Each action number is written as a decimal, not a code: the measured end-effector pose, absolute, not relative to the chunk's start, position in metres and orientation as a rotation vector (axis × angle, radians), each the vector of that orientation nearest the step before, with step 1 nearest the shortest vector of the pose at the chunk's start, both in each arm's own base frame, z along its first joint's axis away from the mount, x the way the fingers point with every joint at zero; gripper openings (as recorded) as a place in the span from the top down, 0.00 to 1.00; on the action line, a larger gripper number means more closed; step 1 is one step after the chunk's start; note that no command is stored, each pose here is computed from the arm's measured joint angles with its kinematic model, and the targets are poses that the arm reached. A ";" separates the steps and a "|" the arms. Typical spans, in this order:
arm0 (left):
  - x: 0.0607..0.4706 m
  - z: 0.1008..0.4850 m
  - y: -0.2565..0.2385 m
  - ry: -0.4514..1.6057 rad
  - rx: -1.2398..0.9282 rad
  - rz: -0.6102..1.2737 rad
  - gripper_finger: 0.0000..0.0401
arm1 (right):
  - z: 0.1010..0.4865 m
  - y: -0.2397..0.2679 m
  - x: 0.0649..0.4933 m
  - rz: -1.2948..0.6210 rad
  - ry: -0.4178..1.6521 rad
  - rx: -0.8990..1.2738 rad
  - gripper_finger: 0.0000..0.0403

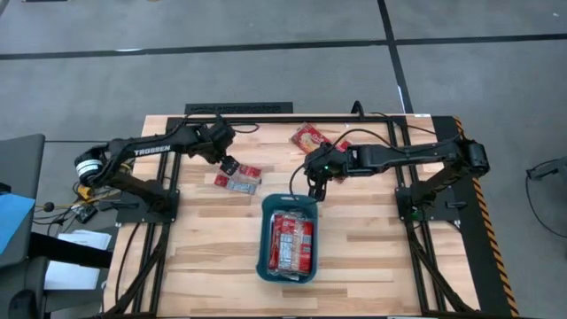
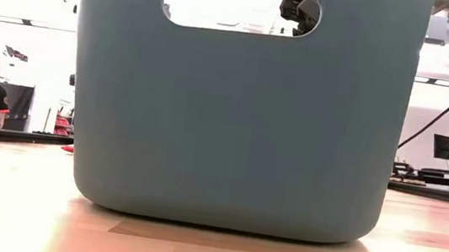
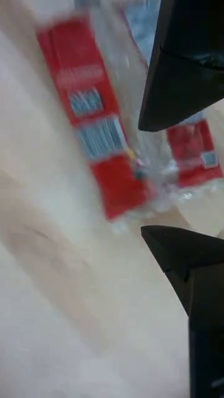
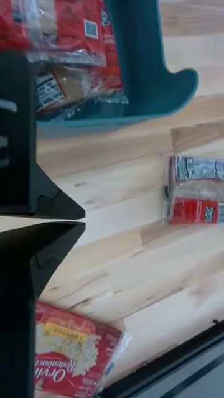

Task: Sort popcorn bags into baskets
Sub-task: Put the red popcorn pack into the blue container

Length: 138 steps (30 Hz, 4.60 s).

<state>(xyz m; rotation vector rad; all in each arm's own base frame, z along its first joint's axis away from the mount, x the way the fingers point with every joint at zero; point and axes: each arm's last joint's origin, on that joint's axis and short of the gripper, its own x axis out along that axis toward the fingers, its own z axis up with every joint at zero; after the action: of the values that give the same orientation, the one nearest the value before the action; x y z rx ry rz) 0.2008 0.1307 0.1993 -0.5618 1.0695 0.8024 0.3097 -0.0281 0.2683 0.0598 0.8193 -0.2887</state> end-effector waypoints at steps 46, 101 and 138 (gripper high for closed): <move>0.194 0.102 0.114 0.623 -1.036 0.613 1.00 | 0.248 -0.061 0.307 -0.395 0.798 0.121 0.94; 0.203 0.164 0.187 1.012 -0.507 0.973 0.20 | 0.260 -0.044 0.321 -0.201 0.639 0.105 0.68; 0.216 0.160 0.191 0.829 -0.864 0.591 1.00 | 0.256 -0.033 0.318 -0.183 0.697 0.128 0.71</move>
<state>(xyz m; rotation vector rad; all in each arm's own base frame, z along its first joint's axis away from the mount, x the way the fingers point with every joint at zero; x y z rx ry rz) 0.2164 0.1906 0.1597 -0.8636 0.8290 0.5911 0.3184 -0.0327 0.2561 0.1275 0.6965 -0.1827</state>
